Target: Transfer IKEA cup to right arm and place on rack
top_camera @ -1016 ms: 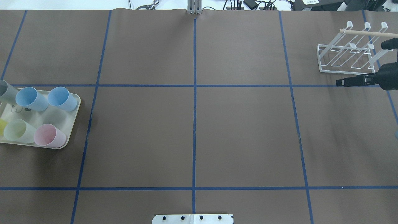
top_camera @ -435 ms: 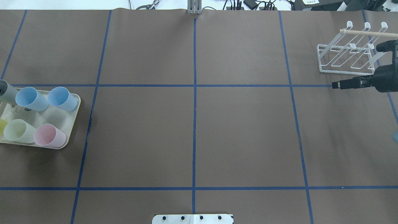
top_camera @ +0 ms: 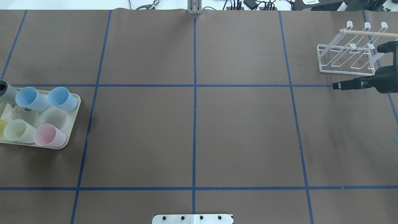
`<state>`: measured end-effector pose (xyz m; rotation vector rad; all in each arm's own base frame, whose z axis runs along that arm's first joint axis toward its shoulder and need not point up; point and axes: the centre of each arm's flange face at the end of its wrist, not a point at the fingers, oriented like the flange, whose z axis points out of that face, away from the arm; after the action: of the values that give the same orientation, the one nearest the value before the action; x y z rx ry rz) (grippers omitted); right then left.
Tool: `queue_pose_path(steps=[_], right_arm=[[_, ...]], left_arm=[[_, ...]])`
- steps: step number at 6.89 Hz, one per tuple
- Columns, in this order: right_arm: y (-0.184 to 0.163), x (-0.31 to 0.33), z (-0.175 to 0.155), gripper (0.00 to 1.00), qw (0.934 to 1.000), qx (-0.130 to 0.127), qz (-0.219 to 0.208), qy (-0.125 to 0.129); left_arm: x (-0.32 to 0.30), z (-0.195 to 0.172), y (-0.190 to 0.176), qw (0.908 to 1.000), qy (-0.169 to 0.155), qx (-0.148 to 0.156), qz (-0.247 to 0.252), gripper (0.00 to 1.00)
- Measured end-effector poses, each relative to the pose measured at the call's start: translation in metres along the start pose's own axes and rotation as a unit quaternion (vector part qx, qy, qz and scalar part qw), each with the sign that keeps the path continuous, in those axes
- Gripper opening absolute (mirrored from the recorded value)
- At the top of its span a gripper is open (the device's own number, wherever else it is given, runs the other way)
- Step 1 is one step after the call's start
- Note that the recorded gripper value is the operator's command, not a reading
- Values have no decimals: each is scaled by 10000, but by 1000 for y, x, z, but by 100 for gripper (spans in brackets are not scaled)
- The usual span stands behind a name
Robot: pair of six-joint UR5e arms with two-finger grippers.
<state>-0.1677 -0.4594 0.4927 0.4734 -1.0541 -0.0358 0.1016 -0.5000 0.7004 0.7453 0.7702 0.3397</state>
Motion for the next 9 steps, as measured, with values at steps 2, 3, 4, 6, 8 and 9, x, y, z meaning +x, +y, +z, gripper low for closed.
queue_pose_path(steps=[2, 3, 4, 6, 8, 9], right_arm=[[1, 1, 0, 100, 10000, 8, -9, -9], [1, 1, -1, 100, 10000, 9, -11, -13], [2, 1, -1, 100, 10000, 4, -13, -21], [2, -3, -2, 100, 9998, 69, -111, -143], [-2, -14, -7, 100, 9976, 339, -398, -447], [-6, -21, -9, 100, 9959, 463, -524, -577]], left_arm=[[1, 1, -1, 10000, 46, 5, 40, 18], [2, 0, -1, 9999, 72, 34, 67, 2], [3, -1, -1, 9999, 94, 61, 89, 0], [11, -3, -3, 9987, 482, 11, 148, 0], [3, -21, -14, 9959, 884, 48, 178, 0], [-10, -36, -21, 9958, 890, 152, 129, 0]])
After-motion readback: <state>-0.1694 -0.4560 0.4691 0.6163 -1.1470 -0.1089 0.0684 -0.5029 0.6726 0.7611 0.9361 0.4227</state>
